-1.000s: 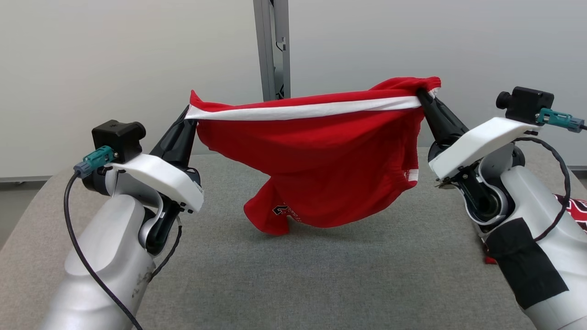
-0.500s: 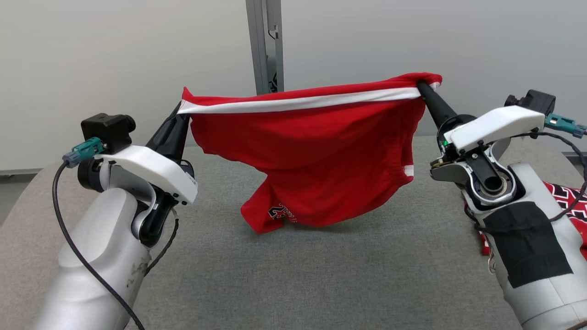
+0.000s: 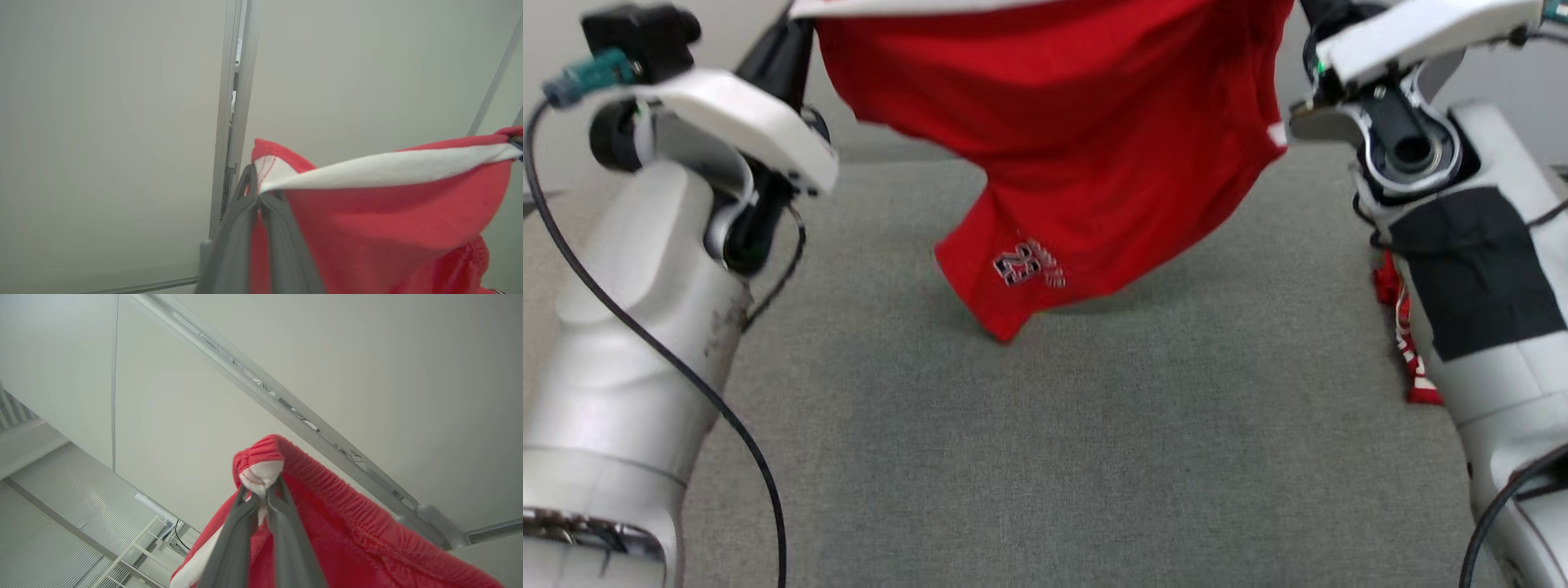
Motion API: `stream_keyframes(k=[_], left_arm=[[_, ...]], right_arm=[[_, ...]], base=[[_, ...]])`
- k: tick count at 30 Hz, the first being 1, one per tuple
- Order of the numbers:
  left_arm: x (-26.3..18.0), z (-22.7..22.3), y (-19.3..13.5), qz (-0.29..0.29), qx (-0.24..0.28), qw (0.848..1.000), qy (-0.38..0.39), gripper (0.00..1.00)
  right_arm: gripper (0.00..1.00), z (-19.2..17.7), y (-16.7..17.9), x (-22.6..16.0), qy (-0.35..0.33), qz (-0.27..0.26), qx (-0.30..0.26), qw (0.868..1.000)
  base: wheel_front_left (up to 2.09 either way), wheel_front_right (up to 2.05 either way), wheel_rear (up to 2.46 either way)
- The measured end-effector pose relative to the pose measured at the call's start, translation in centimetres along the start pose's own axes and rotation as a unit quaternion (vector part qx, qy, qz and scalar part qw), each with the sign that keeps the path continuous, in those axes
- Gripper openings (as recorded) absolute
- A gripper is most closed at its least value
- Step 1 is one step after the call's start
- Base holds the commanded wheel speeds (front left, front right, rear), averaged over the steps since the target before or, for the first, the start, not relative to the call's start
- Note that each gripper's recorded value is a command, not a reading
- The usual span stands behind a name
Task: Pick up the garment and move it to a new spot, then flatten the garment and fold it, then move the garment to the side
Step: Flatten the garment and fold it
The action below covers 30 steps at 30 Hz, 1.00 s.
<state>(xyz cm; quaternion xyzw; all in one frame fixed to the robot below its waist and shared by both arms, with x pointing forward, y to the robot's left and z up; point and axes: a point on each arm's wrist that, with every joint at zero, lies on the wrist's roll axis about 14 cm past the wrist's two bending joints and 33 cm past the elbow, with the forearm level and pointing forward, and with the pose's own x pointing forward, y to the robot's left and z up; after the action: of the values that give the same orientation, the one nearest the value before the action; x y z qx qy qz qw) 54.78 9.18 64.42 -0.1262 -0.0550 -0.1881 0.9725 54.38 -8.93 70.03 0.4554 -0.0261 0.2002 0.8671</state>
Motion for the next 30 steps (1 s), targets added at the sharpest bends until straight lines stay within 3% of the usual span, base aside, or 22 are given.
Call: stream_keyframes(k=[8, 12, 16, 21, 26, 30], left_arm=[[6.5, 3.4, 3.0, 0.027, 0.011, 0.998, -0.062, 0.00], [9.0, 3.4, 3.8, 0.035, 0.002, 0.996, -0.085, 0.00], [10.3, 0.6, 5.1, 0.047, -0.012, 0.996, -0.074, 0.00], [10.7, -4.5, 6.3, 0.056, -0.021, 0.997, -0.039, 0.00], [9.0, -11.1, 8.4, 0.077, -0.024, 0.996, 0.027, 0.00], [7.0, -14.2, 9.6, 0.095, -0.020, 0.993, 0.069, 0.00]], right_arm=[[0.00, 1.7, 0.1, 5.9, -0.056, 0.027, -0.012, 0.998], [0.00, 0.8, -1.0, 7.8, -0.077, 0.036, 0.003, 0.996], [0.00, -2.0, -3.4, 8.9, -0.068, 0.031, 0.010, 0.997], [0.00, -6.2, -8.7, 9.4, -0.035, -0.013, 0.023, 0.999], [0.00, -11.6, -14.3, 8.2, 0.019, -0.072, 0.030, 0.997], [0.00, -14.2, -16.6, 6.5, 0.044, -0.106, 0.047, 0.992]], base=[[0.00, 0.00, 0.00], [0.00, 0.00, 0.00], [0.00, 0.00, 0.00], [0.00, 0.00, 0.00], [0.00, 0.00, 0.00], [0.00, 0.00, 0.00]])
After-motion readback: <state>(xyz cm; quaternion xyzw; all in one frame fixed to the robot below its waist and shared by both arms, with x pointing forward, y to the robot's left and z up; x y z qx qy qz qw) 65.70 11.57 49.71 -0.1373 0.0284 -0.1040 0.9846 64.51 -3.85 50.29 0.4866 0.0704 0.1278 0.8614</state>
